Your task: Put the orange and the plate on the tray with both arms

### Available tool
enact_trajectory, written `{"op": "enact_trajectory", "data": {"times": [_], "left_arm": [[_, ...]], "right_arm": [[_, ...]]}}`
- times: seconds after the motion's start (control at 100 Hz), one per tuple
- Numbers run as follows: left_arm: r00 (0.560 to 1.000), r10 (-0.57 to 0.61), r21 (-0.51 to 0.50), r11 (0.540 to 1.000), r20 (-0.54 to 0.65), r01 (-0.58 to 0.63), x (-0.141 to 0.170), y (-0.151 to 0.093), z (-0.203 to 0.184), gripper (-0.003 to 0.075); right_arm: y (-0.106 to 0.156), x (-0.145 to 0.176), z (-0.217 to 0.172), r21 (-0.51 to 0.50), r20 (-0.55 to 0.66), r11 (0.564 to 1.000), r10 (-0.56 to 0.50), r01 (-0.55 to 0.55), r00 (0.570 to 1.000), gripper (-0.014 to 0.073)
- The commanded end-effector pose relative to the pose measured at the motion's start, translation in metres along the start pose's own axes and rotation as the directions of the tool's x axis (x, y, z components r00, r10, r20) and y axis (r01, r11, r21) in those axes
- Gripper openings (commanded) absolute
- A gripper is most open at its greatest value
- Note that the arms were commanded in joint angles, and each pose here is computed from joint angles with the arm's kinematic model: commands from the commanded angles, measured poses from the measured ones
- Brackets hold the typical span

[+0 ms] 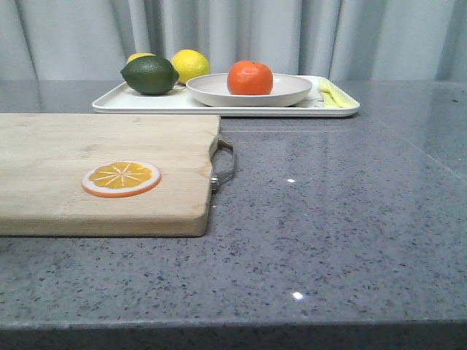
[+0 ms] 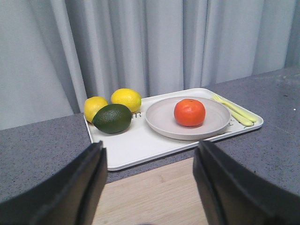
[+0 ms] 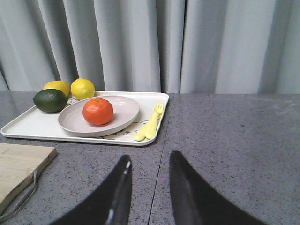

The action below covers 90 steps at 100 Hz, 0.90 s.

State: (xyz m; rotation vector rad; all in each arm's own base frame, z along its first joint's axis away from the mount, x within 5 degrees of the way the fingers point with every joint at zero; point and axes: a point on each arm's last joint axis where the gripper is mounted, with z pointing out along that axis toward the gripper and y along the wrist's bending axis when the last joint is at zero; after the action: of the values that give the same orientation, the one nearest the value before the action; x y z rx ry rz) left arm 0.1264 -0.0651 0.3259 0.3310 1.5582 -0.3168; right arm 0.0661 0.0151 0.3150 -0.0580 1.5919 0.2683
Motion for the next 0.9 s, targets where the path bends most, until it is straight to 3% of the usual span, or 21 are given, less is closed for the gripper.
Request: {"op": "enact_trajectory", "data": {"times": [0.0, 0.09, 0.2, 0.24, 0.89], "left_arm": [[0.999, 0.011, -0.034, 0.999, 0.042, -0.010, -0.0102, 0.0033, -0.0008, 0.0258], [0.999, 0.011, -0.034, 0.999, 0.042, -0.010, -0.0102, 0.0033, -0.0008, 0.0144], [0.999, 0.011, -0.034, 0.999, 0.042, -0.010, -0.0102, 0.0033, -0.0008, -0.0018], [0.999, 0.013, -0.034, 0.999, 0.043, -0.012, -0.0102, 0.0033, -0.0008, -0.0018], [0.999, 0.013, -0.034, 0.999, 0.040, -0.012, -0.0099, 0.0032, -0.0003, -0.0019]], "right_arm": [[0.0004, -0.0153, -0.0014, 0.008, 0.105, 1.000, -0.019, 0.019, 0.994, 0.0221], [0.0003, -0.0158, -0.0014, 0.008, 0.110, 1.000, -0.019, 0.019, 0.994, 0.0155], [0.0003, -0.0158, -0.0014, 0.008, 0.110, 1.000, -0.019, 0.019, 0.994, -0.0020], [0.0003, -0.0158, -0.0014, 0.008, 0.110, 1.000, -0.019, 0.019, 0.994, -0.0073], [0.0004, -0.0144, -0.0013, 0.007, 0.095, 1.000, -0.019, 0.019, 0.995, -0.0066]]}}
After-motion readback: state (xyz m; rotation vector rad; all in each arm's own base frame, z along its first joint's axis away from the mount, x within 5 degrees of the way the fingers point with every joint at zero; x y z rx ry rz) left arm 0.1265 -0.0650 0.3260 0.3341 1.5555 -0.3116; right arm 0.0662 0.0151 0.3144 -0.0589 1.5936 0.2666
